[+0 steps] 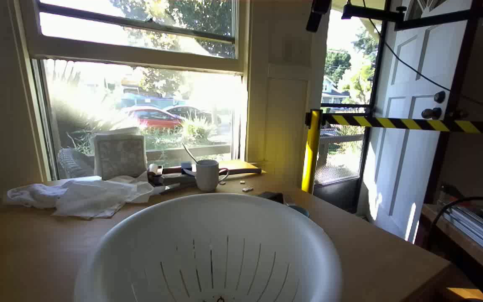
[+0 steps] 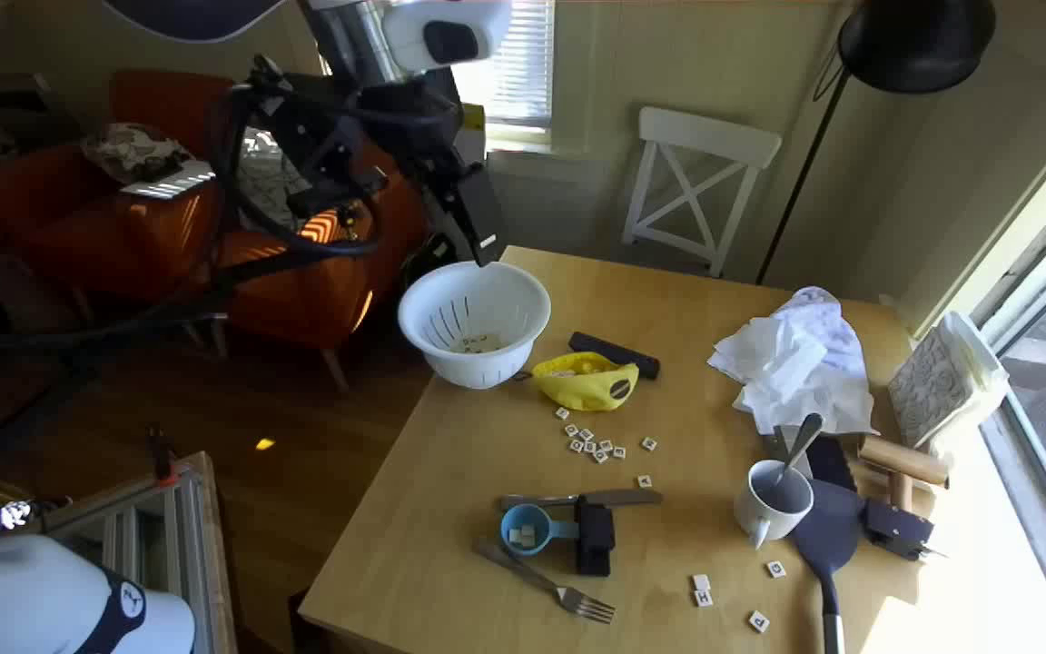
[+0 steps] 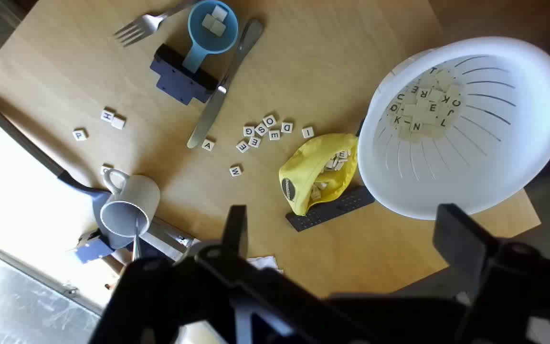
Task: Pick up the blue spoon and drop the letter blocks on it into the colander
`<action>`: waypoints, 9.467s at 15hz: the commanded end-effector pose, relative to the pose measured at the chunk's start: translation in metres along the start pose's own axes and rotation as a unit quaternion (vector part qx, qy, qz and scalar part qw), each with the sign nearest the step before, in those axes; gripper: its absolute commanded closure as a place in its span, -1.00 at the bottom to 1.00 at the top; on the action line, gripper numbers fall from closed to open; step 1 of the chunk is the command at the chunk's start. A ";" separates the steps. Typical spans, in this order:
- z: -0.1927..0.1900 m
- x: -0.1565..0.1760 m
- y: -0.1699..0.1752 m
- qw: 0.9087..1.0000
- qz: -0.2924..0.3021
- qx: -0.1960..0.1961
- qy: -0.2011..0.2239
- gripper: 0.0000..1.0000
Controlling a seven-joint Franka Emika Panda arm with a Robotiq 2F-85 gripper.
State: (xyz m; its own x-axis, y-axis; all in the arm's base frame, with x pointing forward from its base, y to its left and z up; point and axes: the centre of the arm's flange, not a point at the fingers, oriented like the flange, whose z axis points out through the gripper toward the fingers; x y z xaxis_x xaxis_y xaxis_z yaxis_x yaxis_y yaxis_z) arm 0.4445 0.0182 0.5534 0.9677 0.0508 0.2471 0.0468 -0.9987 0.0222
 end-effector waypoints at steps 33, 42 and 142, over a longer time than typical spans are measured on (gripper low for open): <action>0.337 0.088 0.192 0.917 0.258 0.046 -0.300 -1.00; 0.375 0.067 0.189 0.909 0.260 0.031 -0.324 -1.00; 0.507 0.108 0.258 0.788 0.336 0.079 -0.510 0.46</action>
State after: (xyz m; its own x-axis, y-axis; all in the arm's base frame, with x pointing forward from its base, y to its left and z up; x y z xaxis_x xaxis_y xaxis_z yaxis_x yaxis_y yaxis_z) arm 0.6536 -0.2262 0.0995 0.5070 -0.4524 -0.7336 -0.6196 -0.7830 0.0546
